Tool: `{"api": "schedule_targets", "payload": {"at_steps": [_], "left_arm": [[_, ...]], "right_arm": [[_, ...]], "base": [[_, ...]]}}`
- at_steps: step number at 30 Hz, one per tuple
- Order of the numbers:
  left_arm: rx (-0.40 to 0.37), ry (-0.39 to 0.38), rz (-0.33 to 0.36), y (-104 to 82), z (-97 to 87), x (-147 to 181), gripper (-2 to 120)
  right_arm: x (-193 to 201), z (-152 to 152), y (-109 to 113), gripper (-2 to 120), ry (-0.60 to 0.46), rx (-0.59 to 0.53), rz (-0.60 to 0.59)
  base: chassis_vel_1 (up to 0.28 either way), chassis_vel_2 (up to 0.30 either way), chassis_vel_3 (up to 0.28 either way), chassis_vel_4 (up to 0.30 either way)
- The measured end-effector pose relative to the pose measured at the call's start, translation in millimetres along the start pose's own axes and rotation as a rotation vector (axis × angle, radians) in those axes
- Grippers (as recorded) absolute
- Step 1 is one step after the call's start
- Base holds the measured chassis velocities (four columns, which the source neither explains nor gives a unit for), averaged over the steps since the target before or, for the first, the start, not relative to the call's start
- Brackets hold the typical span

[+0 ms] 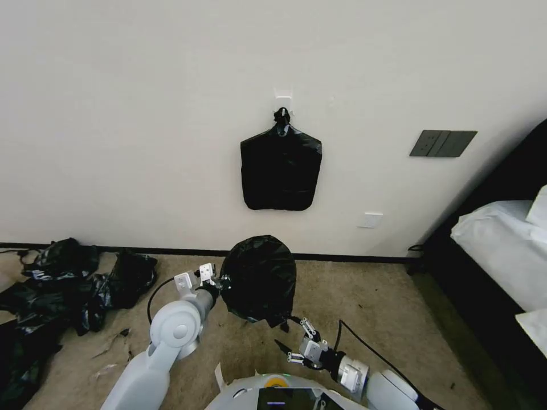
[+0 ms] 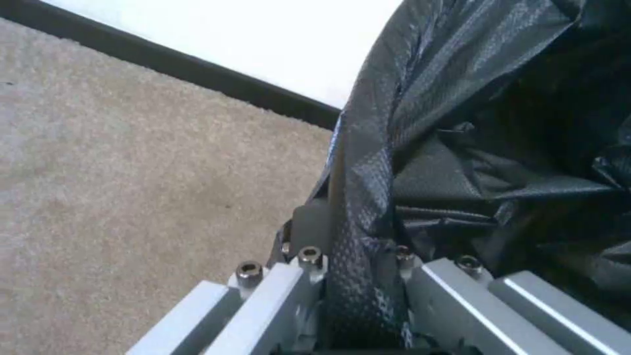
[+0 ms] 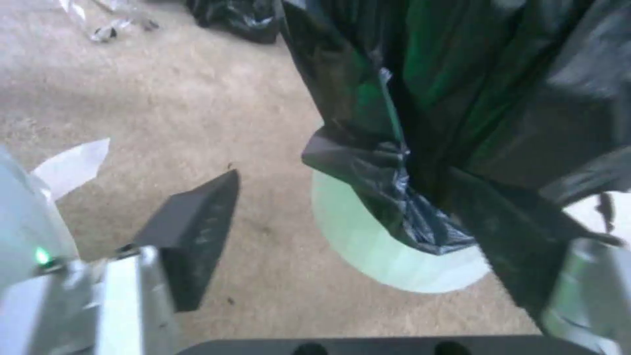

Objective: Place a trash bag onto the trash bin.

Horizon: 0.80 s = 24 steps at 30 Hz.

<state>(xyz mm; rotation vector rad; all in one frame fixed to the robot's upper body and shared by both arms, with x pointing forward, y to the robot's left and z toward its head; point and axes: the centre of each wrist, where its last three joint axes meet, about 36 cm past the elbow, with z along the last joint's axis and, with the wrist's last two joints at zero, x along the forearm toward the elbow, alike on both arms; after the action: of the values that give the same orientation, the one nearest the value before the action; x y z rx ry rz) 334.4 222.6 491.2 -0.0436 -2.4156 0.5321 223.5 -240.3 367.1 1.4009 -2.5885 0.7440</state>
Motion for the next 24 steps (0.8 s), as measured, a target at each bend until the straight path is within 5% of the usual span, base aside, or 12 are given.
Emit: {"api": "schedule_targets", "payload": {"at_steps": [5,12,19,24], "left_arm": [[-0.012,-0.020,-0.018,2.2,1.3,-1,1],[-0.053,-0.069,-0.044,0.3,13.9,-5,1],[-0.113,-0.110,-0.046,-12.4,31.9,-5,1],[-0.190,-0.131,-0.027,-26.1,51.9,-3,1]], "right_arm": [[5,-5,2,99,-0.013,-0.050,0.012],[17,-40,0,99,-0.018,-0.230,0.097],[18,-98,-11,77,-0.072,-0.464,0.194],[12,-135,-30,58,0.055,-0.612,0.221]], "base": [[0.000,0.000,0.000,0.000],[0.000,0.000,0.000,0.000],[0.000,0.000,0.000,0.000],[0.000,0.000,0.000,0.000]]}}
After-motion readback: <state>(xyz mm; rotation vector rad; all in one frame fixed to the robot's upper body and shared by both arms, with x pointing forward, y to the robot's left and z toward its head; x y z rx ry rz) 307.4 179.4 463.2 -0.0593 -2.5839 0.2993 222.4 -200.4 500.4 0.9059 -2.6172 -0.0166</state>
